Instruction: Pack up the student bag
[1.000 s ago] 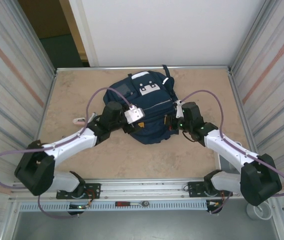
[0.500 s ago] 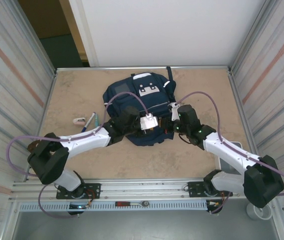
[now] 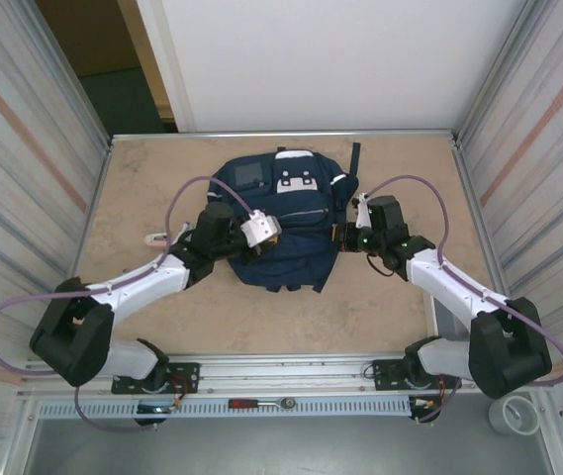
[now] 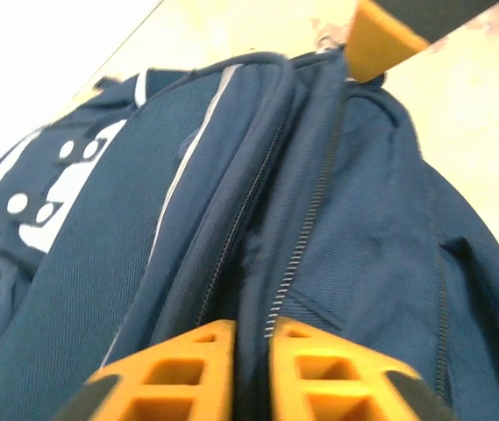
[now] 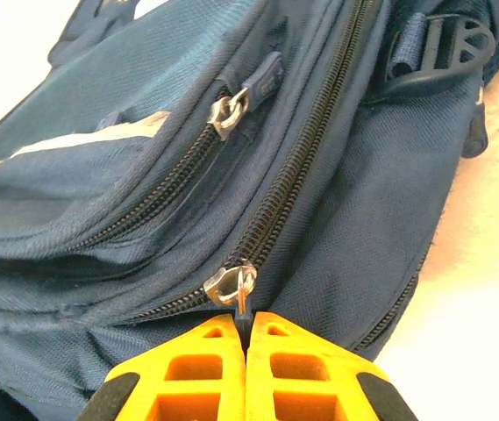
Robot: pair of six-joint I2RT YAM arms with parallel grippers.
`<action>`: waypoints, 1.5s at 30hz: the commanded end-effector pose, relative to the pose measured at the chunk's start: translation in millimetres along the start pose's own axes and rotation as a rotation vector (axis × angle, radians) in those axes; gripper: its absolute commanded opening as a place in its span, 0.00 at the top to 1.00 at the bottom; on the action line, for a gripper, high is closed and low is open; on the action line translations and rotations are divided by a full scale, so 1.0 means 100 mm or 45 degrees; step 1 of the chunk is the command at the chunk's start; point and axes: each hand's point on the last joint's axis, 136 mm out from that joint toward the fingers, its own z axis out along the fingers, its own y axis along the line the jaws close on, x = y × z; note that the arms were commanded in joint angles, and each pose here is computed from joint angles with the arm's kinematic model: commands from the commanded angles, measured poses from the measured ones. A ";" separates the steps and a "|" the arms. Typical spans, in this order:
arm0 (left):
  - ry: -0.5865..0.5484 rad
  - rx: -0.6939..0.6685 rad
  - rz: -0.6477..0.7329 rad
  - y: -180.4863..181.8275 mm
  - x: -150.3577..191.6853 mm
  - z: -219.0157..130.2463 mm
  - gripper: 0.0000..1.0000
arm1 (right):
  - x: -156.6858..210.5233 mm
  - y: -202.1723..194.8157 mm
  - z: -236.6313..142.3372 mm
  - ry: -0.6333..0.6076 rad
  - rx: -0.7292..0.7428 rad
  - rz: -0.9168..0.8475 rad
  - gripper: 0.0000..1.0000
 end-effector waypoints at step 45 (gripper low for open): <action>-0.054 -0.082 -0.026 0.05 -0.19 -0.18 0.56 | -0.14 0.17 0.02 -0.060 -0.034 -0.088 1.00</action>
